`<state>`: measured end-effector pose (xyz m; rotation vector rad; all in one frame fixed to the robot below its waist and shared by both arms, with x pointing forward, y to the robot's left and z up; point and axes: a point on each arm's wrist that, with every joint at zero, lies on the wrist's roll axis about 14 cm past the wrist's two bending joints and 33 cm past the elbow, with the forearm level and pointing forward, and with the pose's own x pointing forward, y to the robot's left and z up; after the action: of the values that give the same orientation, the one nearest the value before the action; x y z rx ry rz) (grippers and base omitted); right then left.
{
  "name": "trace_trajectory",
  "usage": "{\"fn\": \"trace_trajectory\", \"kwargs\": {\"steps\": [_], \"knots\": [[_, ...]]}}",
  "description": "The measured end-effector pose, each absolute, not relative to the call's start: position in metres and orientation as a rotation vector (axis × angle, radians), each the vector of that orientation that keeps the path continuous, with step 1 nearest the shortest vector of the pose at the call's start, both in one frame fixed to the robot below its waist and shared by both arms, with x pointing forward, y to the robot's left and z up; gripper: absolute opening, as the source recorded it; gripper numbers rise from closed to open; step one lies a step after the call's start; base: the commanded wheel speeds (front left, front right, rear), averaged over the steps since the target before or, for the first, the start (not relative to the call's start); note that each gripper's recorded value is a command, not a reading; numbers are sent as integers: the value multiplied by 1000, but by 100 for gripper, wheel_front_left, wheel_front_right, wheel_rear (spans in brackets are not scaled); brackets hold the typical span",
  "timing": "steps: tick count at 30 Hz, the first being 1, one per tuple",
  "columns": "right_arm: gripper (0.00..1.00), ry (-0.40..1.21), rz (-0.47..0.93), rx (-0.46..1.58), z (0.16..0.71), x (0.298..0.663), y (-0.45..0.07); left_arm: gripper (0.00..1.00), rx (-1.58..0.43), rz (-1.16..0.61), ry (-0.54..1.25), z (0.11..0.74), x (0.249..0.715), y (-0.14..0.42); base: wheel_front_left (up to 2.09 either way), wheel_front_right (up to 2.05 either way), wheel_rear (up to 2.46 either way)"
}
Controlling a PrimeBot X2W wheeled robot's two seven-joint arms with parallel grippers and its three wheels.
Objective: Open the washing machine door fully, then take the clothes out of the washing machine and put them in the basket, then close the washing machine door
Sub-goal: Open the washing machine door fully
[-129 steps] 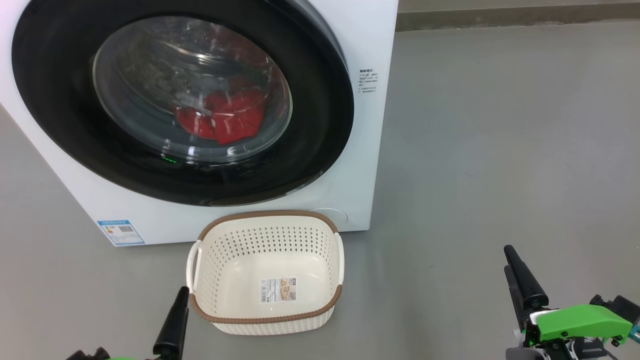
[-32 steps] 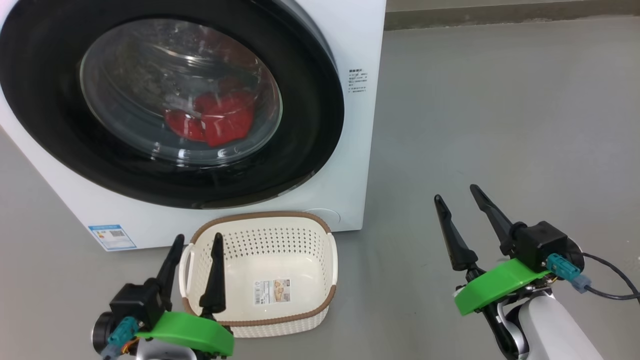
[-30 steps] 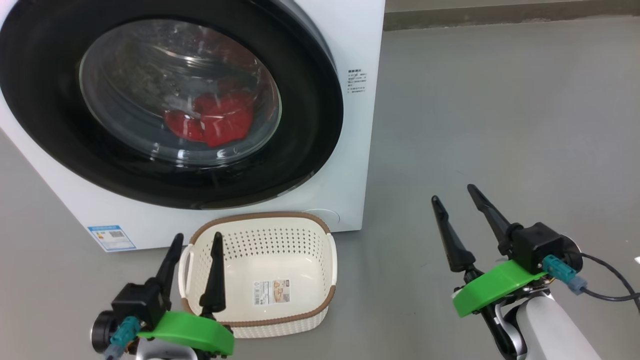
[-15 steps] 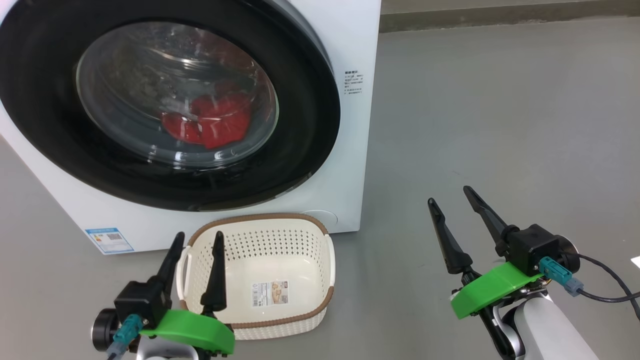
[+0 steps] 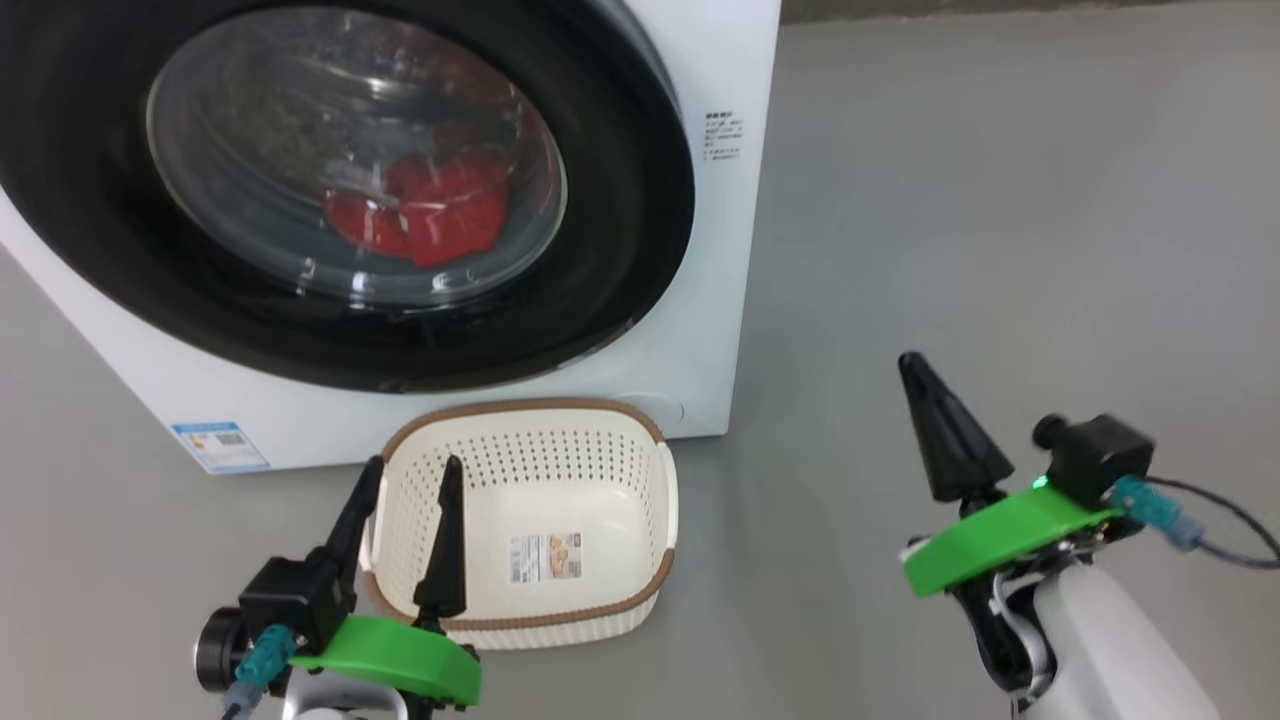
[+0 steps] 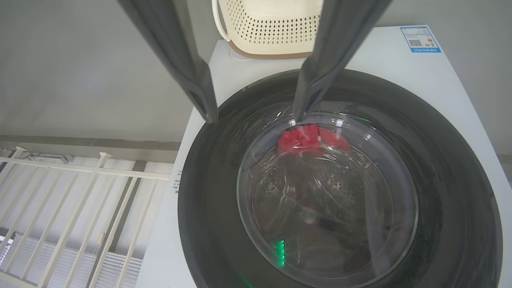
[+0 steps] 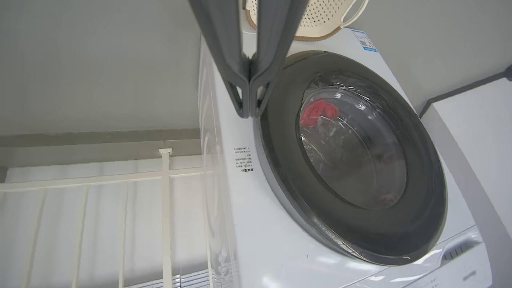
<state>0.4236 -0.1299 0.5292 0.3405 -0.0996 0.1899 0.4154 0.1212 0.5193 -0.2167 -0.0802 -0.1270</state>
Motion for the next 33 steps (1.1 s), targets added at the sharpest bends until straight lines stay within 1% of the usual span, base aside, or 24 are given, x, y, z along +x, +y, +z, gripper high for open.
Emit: {"fn": "trace_trajectory", "kwargs": {"steps": [6,16,24,33], "knots": [[0,-81,182,602,530,448,-122,100,-218,-119,-91,521,425,125,0,0,0],[0,-40,216,940,544,494,-110,100,-217,-103,-115,523,438,130,0,0,0],[0,43,250,1151,541,530,-109,100,-219,-88,-124,521,449,137,0,0,0],[0,138,303,1295,533,569,-101,100,-212,-62,-110,509,460,145,0,0,0]]}}
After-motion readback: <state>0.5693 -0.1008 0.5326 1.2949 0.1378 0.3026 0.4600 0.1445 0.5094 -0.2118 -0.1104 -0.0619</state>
